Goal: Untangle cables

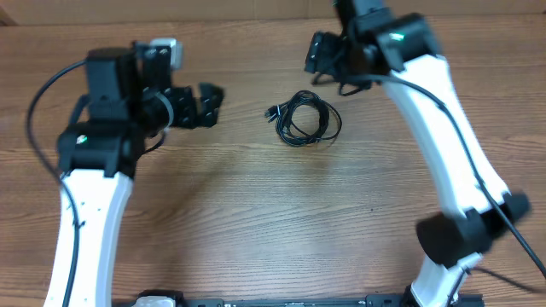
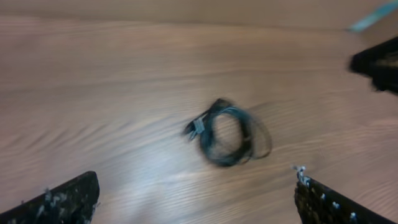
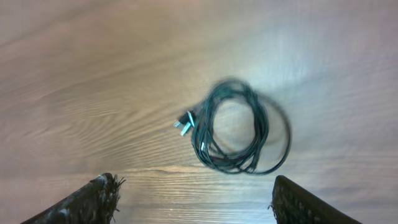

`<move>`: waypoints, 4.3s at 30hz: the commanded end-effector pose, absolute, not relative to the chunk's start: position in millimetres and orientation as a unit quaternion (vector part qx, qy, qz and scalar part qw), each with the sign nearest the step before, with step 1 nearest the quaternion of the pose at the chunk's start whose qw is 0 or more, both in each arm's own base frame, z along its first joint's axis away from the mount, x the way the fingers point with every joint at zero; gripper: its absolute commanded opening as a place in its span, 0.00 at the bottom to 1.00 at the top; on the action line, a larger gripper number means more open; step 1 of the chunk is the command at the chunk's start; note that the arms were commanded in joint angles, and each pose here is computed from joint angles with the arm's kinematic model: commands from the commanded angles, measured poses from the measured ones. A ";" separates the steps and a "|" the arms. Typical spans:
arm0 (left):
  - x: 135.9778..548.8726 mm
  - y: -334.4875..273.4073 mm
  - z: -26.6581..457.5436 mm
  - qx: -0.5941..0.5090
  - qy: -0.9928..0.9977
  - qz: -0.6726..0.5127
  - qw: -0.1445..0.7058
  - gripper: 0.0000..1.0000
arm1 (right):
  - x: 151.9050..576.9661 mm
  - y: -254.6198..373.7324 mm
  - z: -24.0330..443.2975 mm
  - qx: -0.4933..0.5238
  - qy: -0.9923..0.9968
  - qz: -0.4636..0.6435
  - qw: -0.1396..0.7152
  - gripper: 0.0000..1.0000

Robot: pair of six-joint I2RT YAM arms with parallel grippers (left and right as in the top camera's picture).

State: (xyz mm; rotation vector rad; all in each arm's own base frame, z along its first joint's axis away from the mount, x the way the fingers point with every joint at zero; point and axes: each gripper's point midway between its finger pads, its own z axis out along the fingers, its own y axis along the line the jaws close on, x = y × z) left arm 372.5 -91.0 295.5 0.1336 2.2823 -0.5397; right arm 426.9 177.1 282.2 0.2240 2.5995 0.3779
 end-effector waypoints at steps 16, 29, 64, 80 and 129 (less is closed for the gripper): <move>389.1 -288.0 112.3 0.104 0.949 -0.203 0.219 1.00 | 345.3 108.9 410.3 -0.027 0.910 0.055 0.410 1.00; 361.1 -347.8 112.5 0.435 0.841 -0.097 0.305 1.00 | 327.7 97.1 397.8 -0.026 0.926 0.030 0.376 0.99; 391.6 -337.6 40.9 0.429 0.854 -0.125 0.266 0.94 | 277.4 28.9 463.0 0.077 0.884 0.006 0.461 0.93; 383.1 -355.1 81.0 0.444 0.848 -0.125 0.262 0.04 | 274.8 28.1 459.5 0.076 0.888 0.003 0.453 0.93; 344.5 -88.5 480.2 0.066 0.828 0.022 0.556 0.04 | 368.7 192.0 258.2 -0.348 0.907 0.149 0.186 0.91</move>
